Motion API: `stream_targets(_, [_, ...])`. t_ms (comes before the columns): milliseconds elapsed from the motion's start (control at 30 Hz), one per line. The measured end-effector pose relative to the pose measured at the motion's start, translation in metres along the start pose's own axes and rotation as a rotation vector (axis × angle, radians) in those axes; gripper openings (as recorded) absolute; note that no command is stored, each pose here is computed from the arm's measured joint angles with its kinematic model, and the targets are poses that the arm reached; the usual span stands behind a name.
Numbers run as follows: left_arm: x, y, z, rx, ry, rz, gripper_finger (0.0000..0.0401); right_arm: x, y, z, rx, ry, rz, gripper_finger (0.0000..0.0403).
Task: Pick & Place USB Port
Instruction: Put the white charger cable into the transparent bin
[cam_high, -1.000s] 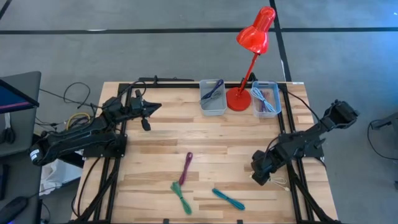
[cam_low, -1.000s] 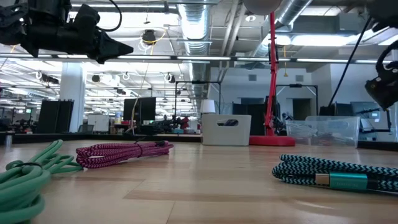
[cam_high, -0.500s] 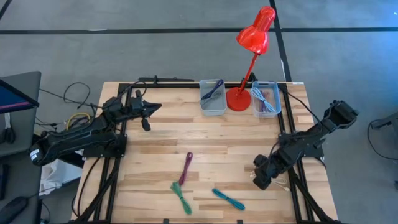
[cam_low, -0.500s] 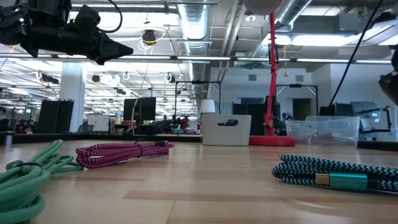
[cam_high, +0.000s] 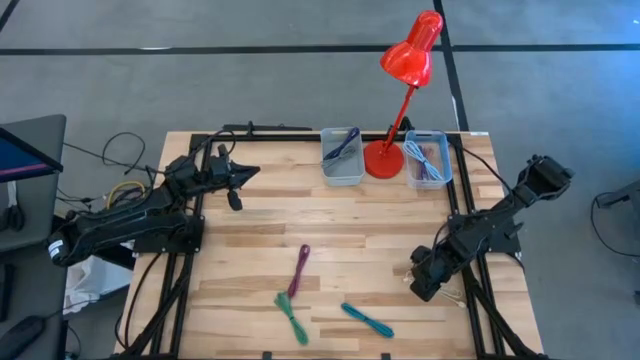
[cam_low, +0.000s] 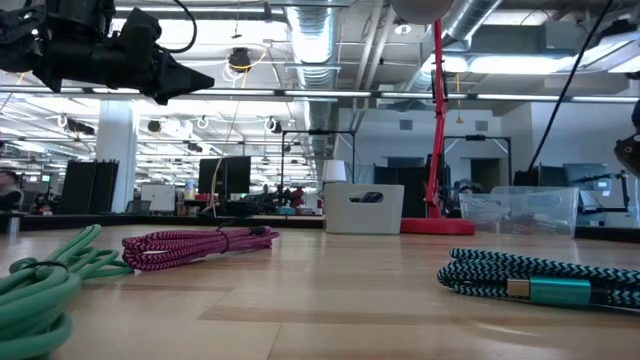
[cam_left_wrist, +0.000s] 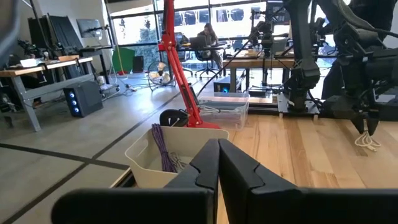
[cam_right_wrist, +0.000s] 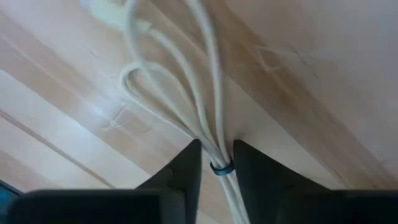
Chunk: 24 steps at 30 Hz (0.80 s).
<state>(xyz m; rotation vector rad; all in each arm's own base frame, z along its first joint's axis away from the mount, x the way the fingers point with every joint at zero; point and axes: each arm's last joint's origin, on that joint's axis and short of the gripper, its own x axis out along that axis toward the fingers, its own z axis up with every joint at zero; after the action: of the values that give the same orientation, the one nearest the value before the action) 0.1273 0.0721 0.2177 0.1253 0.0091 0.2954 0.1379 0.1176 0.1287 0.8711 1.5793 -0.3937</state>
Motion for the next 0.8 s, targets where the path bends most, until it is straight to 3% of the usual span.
stream_targets(233, [0.000, 0.000, 0.000, 0.000, 0.000, -0.001, 0.0008, 0.001, -0.001, 0.000, -0.008, 0.004, 0.002, 0.0010])
stream_targets(500, [0.000, 0.000, 0.000, 0.000, 0.000, -0.001, 0.0008, -0.001, 0.004, 0.004, -0.069, -0.006, 0.031, 0.0004])
stream_targets(800, [0.000, 0.000, 0.000, 0.000, -0.001, 0.000, 0.0011, -0.016, 0.007, 0.033, -0.147, -0.089, 0.049, 0.0001])
